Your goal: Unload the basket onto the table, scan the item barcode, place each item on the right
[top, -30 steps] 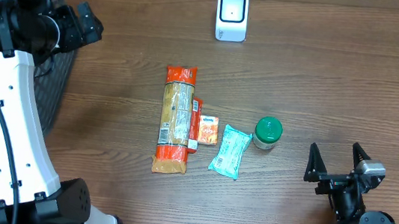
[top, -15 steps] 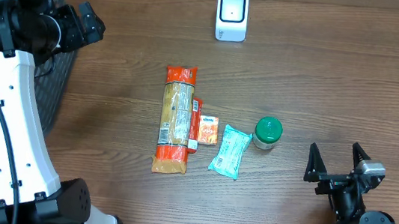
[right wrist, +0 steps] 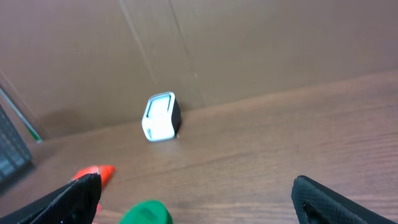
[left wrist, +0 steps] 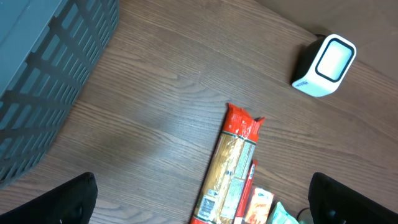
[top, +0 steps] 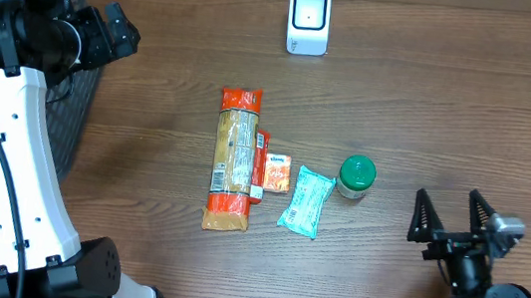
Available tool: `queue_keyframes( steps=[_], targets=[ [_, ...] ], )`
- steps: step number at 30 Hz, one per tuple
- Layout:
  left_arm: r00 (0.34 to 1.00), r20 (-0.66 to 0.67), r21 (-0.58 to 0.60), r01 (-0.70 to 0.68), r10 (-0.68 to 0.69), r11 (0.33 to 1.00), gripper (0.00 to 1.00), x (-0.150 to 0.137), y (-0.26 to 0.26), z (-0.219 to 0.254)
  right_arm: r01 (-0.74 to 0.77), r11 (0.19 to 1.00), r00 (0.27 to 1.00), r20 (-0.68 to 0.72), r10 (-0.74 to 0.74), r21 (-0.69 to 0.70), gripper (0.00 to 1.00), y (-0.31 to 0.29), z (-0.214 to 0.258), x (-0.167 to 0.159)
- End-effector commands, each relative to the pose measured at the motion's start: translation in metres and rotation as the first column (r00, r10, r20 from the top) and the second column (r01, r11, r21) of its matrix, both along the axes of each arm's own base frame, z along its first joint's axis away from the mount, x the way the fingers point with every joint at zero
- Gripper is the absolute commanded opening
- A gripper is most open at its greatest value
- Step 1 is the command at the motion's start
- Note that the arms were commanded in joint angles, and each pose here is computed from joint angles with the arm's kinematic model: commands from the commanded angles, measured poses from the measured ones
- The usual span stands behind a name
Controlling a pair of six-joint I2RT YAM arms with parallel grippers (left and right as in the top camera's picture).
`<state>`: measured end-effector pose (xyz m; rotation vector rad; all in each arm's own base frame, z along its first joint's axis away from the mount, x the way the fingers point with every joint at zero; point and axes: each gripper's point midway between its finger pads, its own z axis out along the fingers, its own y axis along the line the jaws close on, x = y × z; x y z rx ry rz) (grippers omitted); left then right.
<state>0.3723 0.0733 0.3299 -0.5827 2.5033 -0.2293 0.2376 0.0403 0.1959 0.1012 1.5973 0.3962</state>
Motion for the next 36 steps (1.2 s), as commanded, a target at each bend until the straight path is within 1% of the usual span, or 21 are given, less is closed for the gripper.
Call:
queue_keyframes(
  steps=[1, 4, 7, 13, 14, 17, 19, 22, 25, 27, 30, 32, 33, 36],
  targets=[
    [1.000, -0.005, -0.005, 0.030, -0.030, 1.000, 1.00, 0.003, -0.004, -0.003, 0.047, 0.997, 0.996, 0.070, -0.051, 0.057, 1.00, -0.010, 0.055, -0.013],
    [1.000, -0.005, -0.005, 0.030, -0.030, 1.000, 0.99, 0.003, -0.004, -0.003, 0.099, 0.994, 0.994, 0.049, -0.102, 0.055, 1.00, -0.020, 0.064, -0.017],
    [1.000, -0.006, -0.005, 0.030, -0.030, 1.000, 0.99, 0.003, -0.004, -0.003, 0.105, 0.993, 0.992, 0.067, -0.109, 0.060, 1.00, -0.021, 0.070, -0.017],
    [1.000, -0.005, -0.005, 0.030, -0.030, 1.000, 1.00, 0.003, -0.004, -0.003, 0.015, 0.998, 0.995, 0.096, -0.021, 0.059, 1.00, -0.006, 0.077, -0.020],
    [1.000, -0.005, -0.005, 0.030, -0.030, 1.000, 1.00, 0.003, -0.004, -0.003, 0.010, 0.997, 0.995, 0.093, -0.017, 0.071, 1.00, -0.005, 0.077, -0.020],
    [1.000, -0.005, -0.005, 0.030, -0.030, 1.000, 0.99, 0.003, -0.004, -0.003, 0.004, 0.981, 0.998, 0.062, -0.016, 0.194, 1.00, -0.005, 0.075, -0.019],
    [1.000, -0.005, -0.005, 0.030, -0.030, 1.000, 1.00, 0.003, -0.004, -0.003, 0.006, 0.970, 0.999, 0.035, -0.015, 0.241, 1.00, -0.005, 0.072, -0.016],
    [1.000, -0.005, -0.005, 0.030, -0.030, 1.000, 1.00, 0.003, -0.004, -0.003, 0.010, 0.967, 1.000, -0.005, -0.009, 0.253, 1.00, -0.003, 0.073, -0.009],
    [1.000, -0.006, -0.005, 0.030, -0.030, 1.000, 1.00, 0.003, -0.004, -0.003, 0.018, 0.969, 0.999, -0.036, -0.009, 0.247, 1.00, -0.003, 0.087, -0.001],
    [1.000, -0.006, -0.005, 0.030, -0.030, 1.000, 1.00, 0.003, -0.004, -0.003, 0.026, 0.970, 0.998, -0.069, -0.010, 0.240, 1.00, -0.002, 0.097, 0.005],
    [1.000, -0.005, -0.005, 0.030, -0.030, 1.000, 0.99, 0.003, -0.004, -0.003, 0.048, 0.975, 0.985, -0.170, -0.011, 0.216, 1.00, 0.000, 0.107, 0.020],
    [1.000, -0.005, -0.005, 0.030, -0.030, 1.000, 1.00, 0.003, -0.004, -0.003, 0.056, 0.983, 0.972, -0.234, -0.014, 0.174, 1.00, 0.001, 0.109, 0.032],
    [1.000, -0.005, -0.005, 0.030, -0.030, 1.000, 0.99, 0.003, -0.004, -0.003, 0.061, 0.987, 0.957, -0.290, -0.015, 0.149, 1.00, 0.002, 0.108, 0.044],
    [1.000, -0.005, -0.005, 0.030, -0.030, 1.000, 0.99, 0.003, -0.004, -0.003, 0.022, 0.988, 0.917, -0.398, 0.041, 0.152, 1.00, 0.014, 0.102, 0.061]
  ],
)
